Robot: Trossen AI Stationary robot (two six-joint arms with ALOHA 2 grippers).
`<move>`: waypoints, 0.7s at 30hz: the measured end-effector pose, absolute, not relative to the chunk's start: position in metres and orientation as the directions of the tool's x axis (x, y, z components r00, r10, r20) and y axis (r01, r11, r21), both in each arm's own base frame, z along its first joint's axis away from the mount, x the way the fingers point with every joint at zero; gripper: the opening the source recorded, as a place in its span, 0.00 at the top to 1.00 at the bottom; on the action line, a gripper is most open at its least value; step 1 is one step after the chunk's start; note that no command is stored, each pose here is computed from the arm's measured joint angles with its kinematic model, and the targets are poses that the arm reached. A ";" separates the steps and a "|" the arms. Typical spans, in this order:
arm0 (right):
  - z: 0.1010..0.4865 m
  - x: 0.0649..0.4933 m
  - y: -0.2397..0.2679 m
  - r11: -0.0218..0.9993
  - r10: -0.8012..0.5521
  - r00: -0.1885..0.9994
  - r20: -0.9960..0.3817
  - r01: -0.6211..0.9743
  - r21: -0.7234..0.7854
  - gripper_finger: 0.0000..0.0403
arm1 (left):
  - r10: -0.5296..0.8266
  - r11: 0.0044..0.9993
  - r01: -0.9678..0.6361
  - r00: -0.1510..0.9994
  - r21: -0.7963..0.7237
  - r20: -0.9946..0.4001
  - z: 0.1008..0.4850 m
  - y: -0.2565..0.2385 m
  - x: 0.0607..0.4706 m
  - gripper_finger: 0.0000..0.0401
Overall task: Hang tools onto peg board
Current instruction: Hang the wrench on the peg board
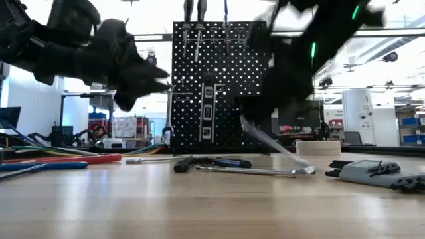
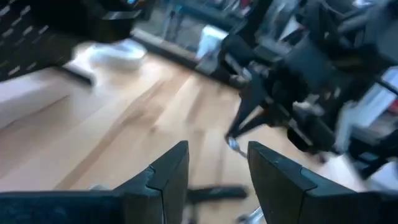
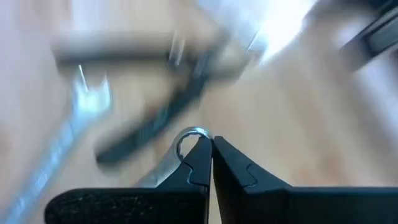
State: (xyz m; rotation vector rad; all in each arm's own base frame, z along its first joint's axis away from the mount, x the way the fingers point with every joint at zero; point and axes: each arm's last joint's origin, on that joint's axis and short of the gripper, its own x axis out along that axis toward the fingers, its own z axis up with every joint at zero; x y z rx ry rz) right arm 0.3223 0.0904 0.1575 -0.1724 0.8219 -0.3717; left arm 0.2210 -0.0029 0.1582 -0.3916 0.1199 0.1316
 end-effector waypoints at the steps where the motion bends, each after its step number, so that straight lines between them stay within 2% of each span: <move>1: 0.168 0.319 0.097 0.905 -0.424 0.650 -0.631 0.282 -0.319 1.00 | 0.092 0.917 -0.127 0.990 -0.378 -0.109 0.161 -0.005 0.222 0.61; 5: 0.193 0.307 0.115 0.836 -0.531 0.710 -0.463 0.351 -0.422 1.00 | 0.066 0.919 -0.067 0.998 -0.389 -0.017 0.164 -0.014 0.226 0.61; 10: 0.221 0.301 0.127 0.757 -0.612 0.736 -0.290 0.439 -0.484 1.00 | 0.048 0.920 -0.036 0.999 -0.390 0.020 0.163 -0.026 0.241 0.61; 17: 0.228 0.307 0.129 0.729 -0.620 0.752 -0.224 0.447 -0.519 1.00 | 0.017 0.950 -0.005 0.999 -0.313 0.034 0.167 -0.043 0.290 0.61; 21: 0.226 0.308 0.126 0.760 -0.594 0.763 -0.257 0.426 -0.491 1.00 | 0.018 0.954 -0.017 1.000 -0.301 0.001 0.168 -0.046 0.307 0.61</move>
